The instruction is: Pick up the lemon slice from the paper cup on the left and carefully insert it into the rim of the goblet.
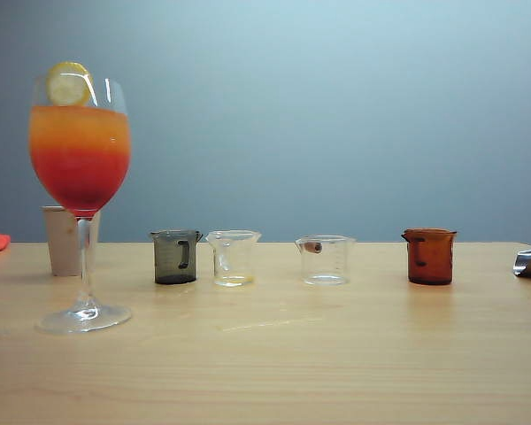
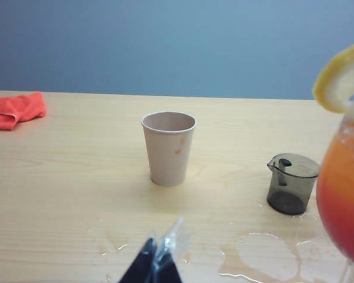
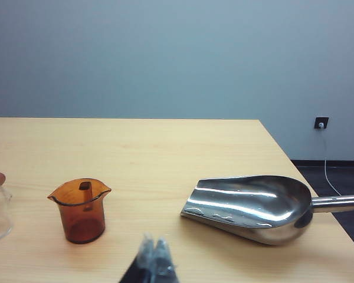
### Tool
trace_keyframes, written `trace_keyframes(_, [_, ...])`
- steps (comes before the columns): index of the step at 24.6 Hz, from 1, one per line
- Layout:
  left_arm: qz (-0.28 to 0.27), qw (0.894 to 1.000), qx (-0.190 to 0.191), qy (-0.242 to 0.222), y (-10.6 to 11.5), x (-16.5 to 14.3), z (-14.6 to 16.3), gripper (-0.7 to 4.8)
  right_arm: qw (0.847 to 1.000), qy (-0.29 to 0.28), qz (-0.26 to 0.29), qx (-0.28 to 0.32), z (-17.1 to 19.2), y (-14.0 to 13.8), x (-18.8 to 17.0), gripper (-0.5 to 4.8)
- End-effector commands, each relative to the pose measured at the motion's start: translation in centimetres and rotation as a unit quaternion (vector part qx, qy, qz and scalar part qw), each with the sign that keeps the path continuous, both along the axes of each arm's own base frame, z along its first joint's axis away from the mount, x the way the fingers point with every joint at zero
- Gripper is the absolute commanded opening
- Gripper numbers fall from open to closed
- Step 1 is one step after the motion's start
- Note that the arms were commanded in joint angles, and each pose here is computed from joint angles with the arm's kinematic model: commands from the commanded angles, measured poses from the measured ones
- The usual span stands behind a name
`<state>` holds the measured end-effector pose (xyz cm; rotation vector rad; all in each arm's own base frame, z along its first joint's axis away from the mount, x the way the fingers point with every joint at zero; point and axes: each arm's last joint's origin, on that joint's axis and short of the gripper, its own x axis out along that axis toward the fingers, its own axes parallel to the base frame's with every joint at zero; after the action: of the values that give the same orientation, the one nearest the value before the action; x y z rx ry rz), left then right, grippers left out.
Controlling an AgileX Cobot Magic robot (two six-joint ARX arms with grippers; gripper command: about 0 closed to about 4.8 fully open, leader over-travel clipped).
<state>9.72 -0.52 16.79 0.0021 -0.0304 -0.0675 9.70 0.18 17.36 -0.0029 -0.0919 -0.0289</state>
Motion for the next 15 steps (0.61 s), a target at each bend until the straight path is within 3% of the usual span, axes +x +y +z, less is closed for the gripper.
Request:
trace_keyframes(1, [-0.001, 1.000, -0.002, -0.008, 0.00, -0.02, 0.24, -0.05, 1.000, -0.004, 0.001, 0.001, -0.01, 0.00, 0.02, -0.01])
trace_keyframes(6, [-0.001, 1.000, -0.002, -0.008, 0.00, -0.02, 0.24, -0.05, 1.000, -0.004, 0.027, -0.003, -0.01, 0.15, 0.02, -0.01])
trace_keyframes(15, [-0.001, 1.000, -0.002, -0.008, 0.00, -0.02, 0.24, -0.05, 1.000, -0.004, 0.022, -0.002, -0.01, 0.12, 0.02, -0.01])
